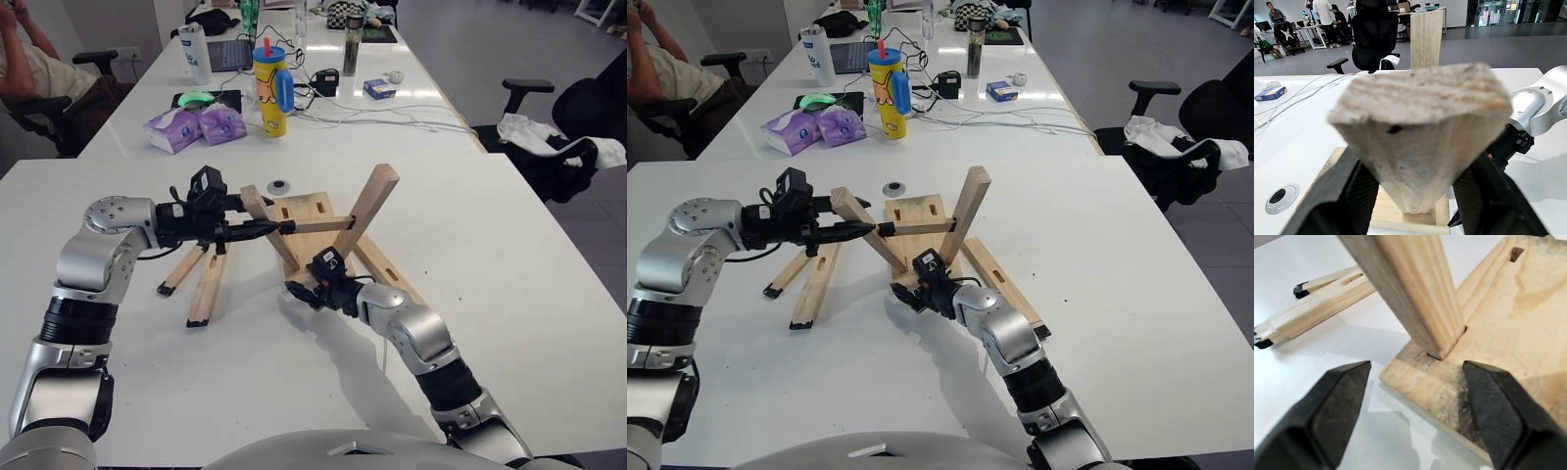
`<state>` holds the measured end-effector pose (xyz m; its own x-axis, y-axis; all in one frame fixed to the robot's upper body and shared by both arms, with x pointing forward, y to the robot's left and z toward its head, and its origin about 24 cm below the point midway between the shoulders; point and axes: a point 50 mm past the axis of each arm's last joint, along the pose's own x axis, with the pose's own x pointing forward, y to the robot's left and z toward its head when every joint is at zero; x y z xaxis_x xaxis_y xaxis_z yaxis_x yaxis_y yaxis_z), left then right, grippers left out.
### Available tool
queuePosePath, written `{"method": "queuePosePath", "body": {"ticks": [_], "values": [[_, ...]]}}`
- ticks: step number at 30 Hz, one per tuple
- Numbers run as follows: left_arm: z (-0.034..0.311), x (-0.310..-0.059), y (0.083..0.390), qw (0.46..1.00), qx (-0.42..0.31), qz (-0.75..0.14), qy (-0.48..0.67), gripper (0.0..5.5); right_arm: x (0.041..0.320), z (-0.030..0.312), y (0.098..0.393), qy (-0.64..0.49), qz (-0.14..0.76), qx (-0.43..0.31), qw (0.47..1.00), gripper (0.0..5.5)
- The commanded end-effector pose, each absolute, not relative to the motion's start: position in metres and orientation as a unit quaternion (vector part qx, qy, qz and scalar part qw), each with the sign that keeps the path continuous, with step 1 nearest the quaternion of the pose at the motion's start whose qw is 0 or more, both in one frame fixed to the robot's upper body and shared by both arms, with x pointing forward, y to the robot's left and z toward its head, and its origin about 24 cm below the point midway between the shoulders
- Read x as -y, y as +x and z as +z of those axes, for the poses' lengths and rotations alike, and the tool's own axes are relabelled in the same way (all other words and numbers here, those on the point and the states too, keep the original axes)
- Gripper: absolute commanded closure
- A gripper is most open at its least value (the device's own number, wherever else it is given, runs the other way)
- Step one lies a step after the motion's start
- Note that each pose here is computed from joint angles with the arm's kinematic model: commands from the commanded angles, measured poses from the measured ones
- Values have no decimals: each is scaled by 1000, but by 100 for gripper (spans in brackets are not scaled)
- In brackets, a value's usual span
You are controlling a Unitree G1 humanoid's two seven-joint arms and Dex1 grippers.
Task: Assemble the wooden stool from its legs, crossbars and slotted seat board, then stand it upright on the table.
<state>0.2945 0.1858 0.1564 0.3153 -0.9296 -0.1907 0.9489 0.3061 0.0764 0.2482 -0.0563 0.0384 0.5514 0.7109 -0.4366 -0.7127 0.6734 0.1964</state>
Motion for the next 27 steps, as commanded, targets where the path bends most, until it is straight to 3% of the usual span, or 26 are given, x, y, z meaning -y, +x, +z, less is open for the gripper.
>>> {"method": "queuePosePath", "body": {"ticks": [1, 6, 11, 15, 18, 19, 20, 22, 23, 27], "values": [[108, -185, 291, 806, -155, -568, 59, 348, 60, 18, 230, 40, 416, -273, 867, 286], [110, -188, 292, 809, -152, -565, 61, 348, 73, 74, 235, 124, 408, -100, 899, 369], [112, -191, 294, 812, -149, -561, 61, 348, 72, 163, 244, 105, 389, 99, 910, 457], [113, -189, 297, 810, -149, -564, 59, 348, 57, 190, 256, 77, 365, 153, 915, 466], [113, -187, 298, 809, -148, -566, 60, 348, 48, 174, 268, 13, 335, 132, 933, 466], [113, -186, 298, 808, -147, -567, 60, 348, 46, 148, 274, -21, 324, 72, 943, 466], [114, -185, 299, 807, -146, -569, 60, 348, 50, 104, 278, -68, 309, -33, 948, 466], [115, -182, 300, 805, -143, -573, 61, 348, 65, 28, 263, -146, 304, -216, 916, 466], [115, -181, 301, 803, -142, -575, 62, 348, 71, 12, 256, -144, 299, -255, 909, 466], [116, -181, 302, 805, -136, -574, 58, 348, 68, 10, 250, -144, 319, -249, 903, 466]]}}
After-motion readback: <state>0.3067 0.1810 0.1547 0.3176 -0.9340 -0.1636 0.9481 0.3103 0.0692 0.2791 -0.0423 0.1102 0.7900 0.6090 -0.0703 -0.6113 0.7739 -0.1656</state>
